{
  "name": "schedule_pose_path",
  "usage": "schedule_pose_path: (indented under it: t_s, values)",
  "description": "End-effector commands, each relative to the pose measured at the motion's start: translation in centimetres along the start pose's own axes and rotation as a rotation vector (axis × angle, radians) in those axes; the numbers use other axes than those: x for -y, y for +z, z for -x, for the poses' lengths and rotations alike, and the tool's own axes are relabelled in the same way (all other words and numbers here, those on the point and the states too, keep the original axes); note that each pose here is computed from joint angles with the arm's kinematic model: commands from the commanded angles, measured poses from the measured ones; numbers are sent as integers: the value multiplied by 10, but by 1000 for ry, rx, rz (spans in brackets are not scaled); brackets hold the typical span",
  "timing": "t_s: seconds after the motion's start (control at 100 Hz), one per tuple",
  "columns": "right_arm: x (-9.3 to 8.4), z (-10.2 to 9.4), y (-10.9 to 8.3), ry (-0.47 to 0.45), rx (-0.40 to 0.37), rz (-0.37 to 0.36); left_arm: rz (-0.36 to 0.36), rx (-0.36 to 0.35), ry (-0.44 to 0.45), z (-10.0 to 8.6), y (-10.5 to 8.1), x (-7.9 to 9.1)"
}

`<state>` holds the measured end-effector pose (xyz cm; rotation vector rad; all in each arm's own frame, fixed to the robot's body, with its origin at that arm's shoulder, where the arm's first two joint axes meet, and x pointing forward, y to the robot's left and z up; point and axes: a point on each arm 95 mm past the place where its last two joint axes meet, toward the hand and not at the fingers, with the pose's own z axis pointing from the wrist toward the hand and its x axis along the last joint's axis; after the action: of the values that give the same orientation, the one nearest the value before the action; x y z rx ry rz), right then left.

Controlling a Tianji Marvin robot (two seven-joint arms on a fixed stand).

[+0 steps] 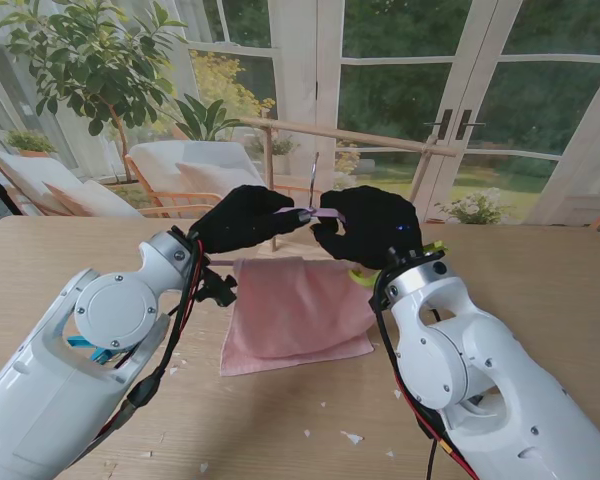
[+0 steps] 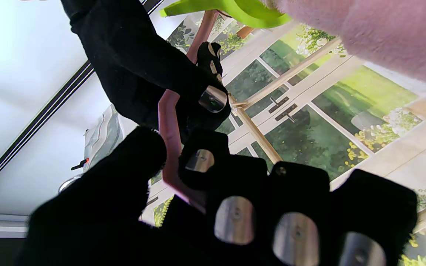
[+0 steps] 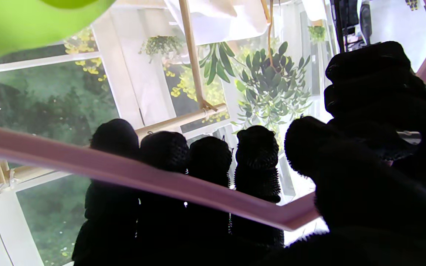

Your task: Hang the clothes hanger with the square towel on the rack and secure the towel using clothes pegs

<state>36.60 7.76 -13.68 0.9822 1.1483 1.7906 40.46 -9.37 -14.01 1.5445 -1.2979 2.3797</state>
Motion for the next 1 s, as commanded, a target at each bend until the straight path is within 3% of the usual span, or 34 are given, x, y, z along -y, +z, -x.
schedule_pose_path:
  t_s: [0.0, 0.42, 0.65, 0.99]
  values:
    - [2, -2, -1, -2, 7, -4, -5, -8, -4, -5, 1, 2]
    - [10, 0, 0, 52, 79, 45, -20, 26, -10, -2, 0, 1]
    - [9, -3, 0, 55, 100, 5, -40, 48, -8, -3, 0, -1]
    - [3, -6, 2, 128, 141, -62, -51, 60, -34, -2, -2, -4]
